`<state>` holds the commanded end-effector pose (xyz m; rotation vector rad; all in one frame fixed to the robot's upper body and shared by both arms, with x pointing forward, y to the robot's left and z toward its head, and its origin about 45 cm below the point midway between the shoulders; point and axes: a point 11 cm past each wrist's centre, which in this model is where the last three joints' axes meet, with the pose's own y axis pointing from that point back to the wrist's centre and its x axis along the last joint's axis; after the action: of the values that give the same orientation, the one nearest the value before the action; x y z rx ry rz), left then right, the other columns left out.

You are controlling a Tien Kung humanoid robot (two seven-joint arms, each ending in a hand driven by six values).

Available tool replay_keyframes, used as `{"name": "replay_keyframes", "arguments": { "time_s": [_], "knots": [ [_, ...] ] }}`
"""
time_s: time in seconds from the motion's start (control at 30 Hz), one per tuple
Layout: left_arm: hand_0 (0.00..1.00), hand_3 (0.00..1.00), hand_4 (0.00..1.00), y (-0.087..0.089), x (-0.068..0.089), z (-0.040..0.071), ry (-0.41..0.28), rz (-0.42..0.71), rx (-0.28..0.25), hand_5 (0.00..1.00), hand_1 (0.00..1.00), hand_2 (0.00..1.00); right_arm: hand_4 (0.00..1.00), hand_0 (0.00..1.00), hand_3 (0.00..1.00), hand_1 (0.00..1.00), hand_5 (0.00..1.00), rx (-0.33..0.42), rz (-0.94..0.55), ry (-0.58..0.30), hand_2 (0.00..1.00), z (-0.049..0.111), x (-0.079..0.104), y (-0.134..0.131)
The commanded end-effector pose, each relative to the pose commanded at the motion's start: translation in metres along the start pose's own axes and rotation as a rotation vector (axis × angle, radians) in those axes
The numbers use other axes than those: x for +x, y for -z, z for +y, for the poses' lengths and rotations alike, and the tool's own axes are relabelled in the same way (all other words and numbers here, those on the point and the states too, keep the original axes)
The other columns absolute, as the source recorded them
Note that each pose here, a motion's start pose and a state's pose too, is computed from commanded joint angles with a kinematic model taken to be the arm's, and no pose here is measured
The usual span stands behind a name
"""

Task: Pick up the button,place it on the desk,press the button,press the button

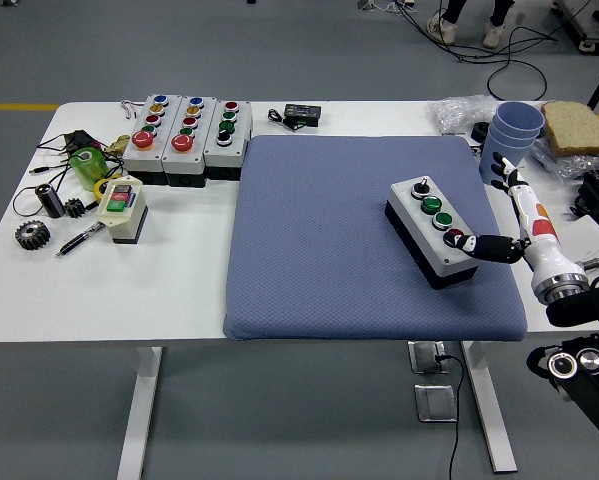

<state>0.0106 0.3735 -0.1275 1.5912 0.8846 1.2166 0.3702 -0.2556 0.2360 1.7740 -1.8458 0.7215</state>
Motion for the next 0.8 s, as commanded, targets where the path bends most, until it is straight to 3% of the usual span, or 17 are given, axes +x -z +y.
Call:
{"name": "replay_keyframes", "arguments": {
  "time_s": [0.13,0.37,0.8],
  "knots": [
    [0.646,0.651,0.394,-0.001,0.0,0.0,0.0,0.002,-0.002,0.743,0.707,0.738,0.998,0.998,0.998,0.912,0.019,0.005,0.053,-0.007,0.984,-0.007,-0.003,0.004],
    [0.646,0.651,0.394,-0.006,0.002,0.0,-0.002,0.008,-0.01,0.743,0.707,0.739,0.998,0.998,0.998,0.911,0.036,-0.089,0.069,0.063,0.984,-0.017,-0.019,0.009],
    [0.646,0.65,0.394,-0.01,0.003,0.001,-0.004,0.012,-0.017,0.74,0.707,0.738,0.998,0.998,0.998,0.914,0.074,-0.184,0.046,0.103,0.991,-0.037,-0.039,0.011]
  ]
}}
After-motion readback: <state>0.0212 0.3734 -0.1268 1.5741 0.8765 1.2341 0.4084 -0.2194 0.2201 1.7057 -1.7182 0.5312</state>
